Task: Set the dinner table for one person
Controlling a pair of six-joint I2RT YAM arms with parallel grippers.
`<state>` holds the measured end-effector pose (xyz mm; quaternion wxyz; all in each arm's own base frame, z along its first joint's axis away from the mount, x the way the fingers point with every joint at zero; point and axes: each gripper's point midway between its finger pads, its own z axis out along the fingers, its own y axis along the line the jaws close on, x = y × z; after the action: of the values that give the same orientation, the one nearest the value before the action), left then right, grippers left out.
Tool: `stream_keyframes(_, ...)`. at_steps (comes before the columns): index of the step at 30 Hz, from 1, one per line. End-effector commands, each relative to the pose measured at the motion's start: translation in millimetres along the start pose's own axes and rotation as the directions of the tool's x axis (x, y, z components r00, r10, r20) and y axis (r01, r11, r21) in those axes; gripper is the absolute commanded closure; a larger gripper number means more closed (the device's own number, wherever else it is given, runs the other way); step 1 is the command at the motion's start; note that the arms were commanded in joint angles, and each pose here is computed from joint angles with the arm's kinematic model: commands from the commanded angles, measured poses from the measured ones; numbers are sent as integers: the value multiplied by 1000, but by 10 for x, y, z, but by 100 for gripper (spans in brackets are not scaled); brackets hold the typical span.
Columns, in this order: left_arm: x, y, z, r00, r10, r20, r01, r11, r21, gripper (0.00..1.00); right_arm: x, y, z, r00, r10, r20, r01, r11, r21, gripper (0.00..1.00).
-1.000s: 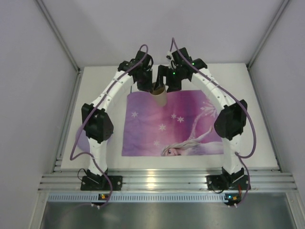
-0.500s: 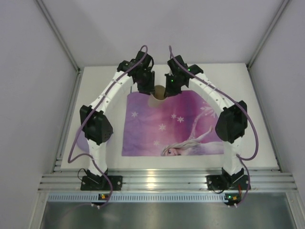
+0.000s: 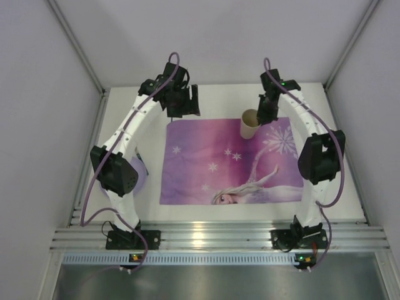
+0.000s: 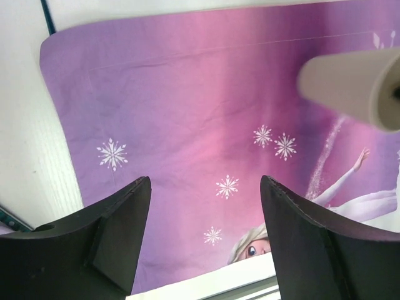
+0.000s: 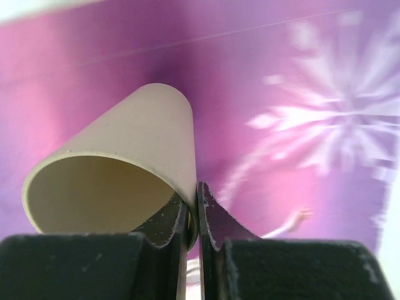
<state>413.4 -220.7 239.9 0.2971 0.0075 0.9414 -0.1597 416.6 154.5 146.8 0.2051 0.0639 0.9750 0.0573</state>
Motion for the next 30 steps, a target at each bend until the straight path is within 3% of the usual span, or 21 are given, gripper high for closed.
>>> stream_keyframes(1,-151,53,-177,996,-19,87,19,1000,3,24,-399,-655,-360,984,87,155,-103,990,99,100)
stream_keyframes(9,-59,149,-153,998,-16,60,17,1000,-18,26,-683,-1228,-227,970,121,212,-171,957,233,100)
stream_keyframes(17,-51,264,-71,998,-48,42,49,998,-37,26,-580,-1366,31,977,137,166,-180,943,281,100)
stream_keyframes(26,-196,440,146,993,-115,40,117,991,-58,26,-361,-1420,186,978,165,131,-196,941,276,64)
stream_keyframes(30,-274,492,203,991,-127,52,130,989,-72,26,-494,-1439,45,971,169,168,-210,940,268,29)
